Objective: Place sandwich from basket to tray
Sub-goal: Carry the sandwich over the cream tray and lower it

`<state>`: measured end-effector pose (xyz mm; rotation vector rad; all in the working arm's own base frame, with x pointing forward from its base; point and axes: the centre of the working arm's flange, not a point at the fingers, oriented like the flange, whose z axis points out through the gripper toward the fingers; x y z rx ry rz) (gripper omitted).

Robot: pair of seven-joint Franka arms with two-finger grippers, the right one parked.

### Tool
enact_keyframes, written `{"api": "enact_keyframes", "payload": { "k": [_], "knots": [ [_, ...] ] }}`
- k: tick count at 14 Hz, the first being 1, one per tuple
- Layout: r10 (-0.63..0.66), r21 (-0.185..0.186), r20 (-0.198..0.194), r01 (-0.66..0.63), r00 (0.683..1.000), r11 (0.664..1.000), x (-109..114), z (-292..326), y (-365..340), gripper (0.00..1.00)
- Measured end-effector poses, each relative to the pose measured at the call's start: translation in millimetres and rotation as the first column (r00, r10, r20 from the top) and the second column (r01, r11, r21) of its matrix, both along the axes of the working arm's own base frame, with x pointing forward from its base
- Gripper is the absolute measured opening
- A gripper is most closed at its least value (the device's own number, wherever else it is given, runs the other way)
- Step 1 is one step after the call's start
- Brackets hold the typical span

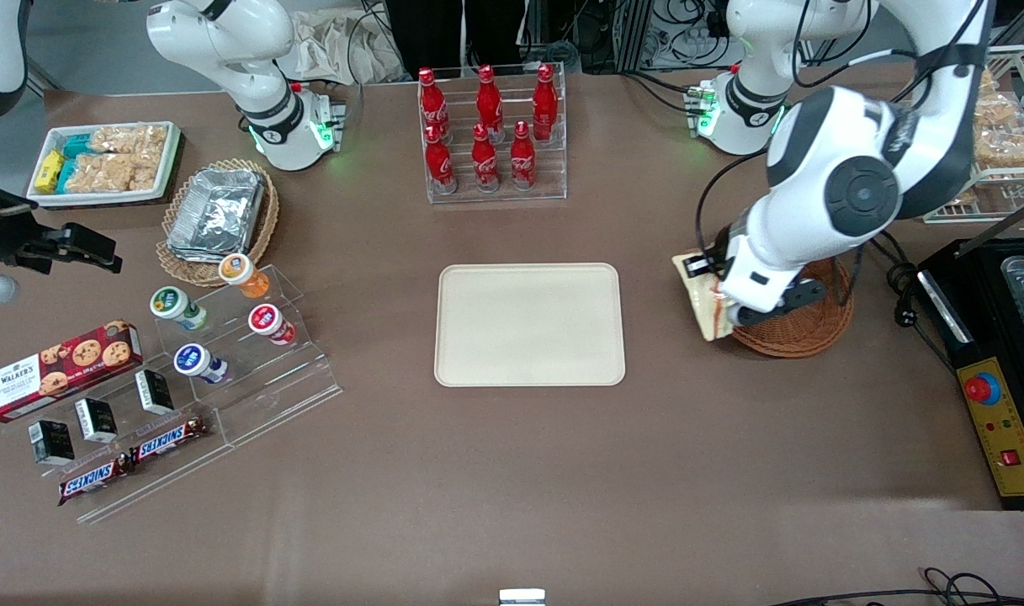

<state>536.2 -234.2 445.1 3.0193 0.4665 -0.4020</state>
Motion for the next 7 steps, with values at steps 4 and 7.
{"api": "enact_keyframes", "payload": {
  "k": [4, 7],
  "knots": [
    [-0.115, 0.019, 0.018, 0.115, 0.993, 0.993, 0, -58, -53, 0.33],
    [-0.169, 0.052, 0.035, 0.168, 0.985, 0.985, -9, -109, -96, 0.33]
  ]
}}
